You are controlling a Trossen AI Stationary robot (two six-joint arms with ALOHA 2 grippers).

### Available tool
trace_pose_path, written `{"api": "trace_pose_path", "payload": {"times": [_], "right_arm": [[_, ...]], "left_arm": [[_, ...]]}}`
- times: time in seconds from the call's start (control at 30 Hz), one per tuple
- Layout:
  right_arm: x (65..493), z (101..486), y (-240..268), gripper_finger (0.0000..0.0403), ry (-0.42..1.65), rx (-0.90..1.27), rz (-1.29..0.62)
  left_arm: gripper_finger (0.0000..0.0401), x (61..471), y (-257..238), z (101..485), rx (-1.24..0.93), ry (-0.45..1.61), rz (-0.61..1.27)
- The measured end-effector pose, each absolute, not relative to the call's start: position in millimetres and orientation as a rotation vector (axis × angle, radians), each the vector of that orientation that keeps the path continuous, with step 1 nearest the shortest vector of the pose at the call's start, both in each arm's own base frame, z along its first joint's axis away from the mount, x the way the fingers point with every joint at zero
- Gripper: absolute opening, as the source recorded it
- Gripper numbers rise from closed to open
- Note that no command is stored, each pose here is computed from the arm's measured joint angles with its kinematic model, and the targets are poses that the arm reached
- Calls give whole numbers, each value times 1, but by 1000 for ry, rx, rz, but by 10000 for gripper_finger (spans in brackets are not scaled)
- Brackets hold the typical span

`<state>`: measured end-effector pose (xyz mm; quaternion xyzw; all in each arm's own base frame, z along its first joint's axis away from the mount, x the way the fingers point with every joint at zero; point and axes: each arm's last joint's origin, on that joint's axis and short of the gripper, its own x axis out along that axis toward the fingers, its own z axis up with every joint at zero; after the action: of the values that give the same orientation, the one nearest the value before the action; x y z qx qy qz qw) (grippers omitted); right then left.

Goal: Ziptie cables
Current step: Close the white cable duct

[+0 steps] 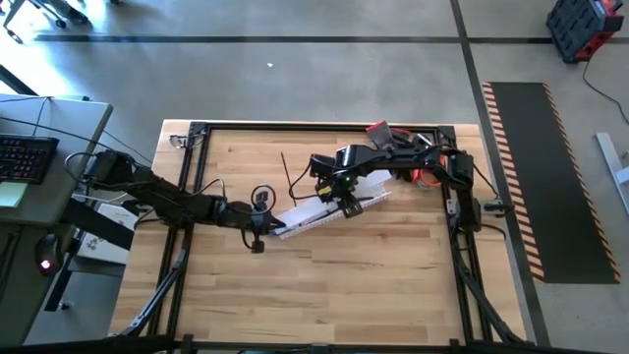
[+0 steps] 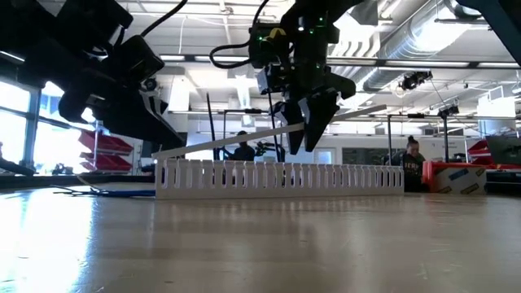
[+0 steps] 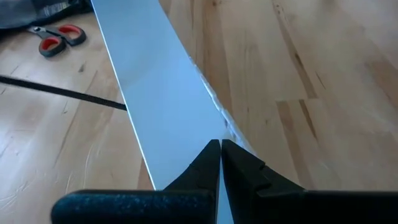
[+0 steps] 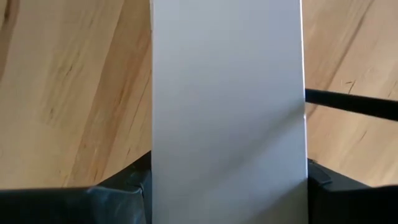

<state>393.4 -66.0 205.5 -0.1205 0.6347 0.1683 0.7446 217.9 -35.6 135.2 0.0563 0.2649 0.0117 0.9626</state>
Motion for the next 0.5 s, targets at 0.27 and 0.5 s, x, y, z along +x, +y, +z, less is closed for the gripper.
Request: {"api": "trace_pose_path", "payload": {"times": [0.27, 0.5], "right_arm": [[391, 208, -67, 195, 1403, -257, 394], [391, 212, -70, 195, 1381, -224, 429]], "left_arm": [[0, 218, -36, 135, 114, 532, 17], [0, 219, -36, 136, 117, 523, 17]]}}
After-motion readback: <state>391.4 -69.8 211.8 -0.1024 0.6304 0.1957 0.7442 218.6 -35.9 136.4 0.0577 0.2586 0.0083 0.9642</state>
